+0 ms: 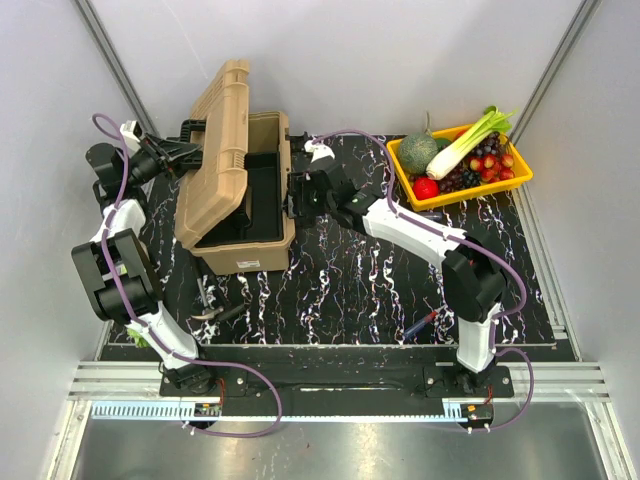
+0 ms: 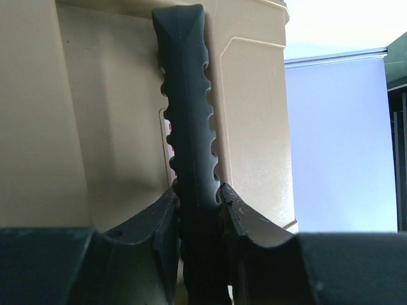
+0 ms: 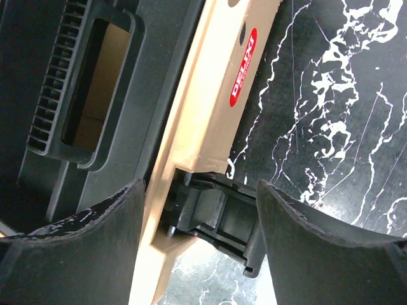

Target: Pack the tool kit

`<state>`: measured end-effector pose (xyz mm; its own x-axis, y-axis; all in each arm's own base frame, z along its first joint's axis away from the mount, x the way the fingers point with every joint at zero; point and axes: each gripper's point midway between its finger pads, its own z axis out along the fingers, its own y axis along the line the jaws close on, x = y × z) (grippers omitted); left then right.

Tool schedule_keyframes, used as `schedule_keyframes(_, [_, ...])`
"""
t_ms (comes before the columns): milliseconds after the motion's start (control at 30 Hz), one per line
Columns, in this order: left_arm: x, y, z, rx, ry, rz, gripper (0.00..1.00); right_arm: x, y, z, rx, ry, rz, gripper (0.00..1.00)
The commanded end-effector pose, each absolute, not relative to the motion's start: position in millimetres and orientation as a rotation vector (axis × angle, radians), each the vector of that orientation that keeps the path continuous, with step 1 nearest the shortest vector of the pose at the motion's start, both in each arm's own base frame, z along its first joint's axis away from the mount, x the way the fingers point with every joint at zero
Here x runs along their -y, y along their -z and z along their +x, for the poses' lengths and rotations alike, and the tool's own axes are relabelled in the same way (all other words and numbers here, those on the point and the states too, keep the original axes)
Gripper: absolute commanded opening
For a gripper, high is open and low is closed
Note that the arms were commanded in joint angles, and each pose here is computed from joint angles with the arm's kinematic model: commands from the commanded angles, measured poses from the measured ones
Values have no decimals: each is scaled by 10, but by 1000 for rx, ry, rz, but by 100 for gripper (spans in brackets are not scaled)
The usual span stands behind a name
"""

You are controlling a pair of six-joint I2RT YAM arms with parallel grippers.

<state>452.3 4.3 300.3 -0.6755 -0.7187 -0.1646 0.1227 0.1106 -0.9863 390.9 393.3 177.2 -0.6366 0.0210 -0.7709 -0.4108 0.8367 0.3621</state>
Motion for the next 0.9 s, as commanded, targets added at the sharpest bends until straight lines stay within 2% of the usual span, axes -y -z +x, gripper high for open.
schedule_keyframes(0, [-114, -3232, 4673, -1654, 1480, -409, 0, -2987, -1168, 3870, -2382, -214, -88, 72])
schedule_keyframes(133, [131, -3170, 4697, -1674, 1512, -399, 0, -2865, -1229, 3919, -2379, -227, -32, 72])
schedule_keyframes(500, [358, -3372, 4697, -1606, 1590, -396, 0, -3393, -2173, 4122, -2143, -553, -142, 87])
schedule_keyframes(800, [374, -3551, 4667, -1542, 1632, -380, 0, -3788, -2438, 4055, -2047, -744, -271, 99])
schedule_keyframes(867, [370, -3567, 4670, -1543, 1623, -382, 0, -3874, -2386, 4037, -2061, -777, -299, 99])
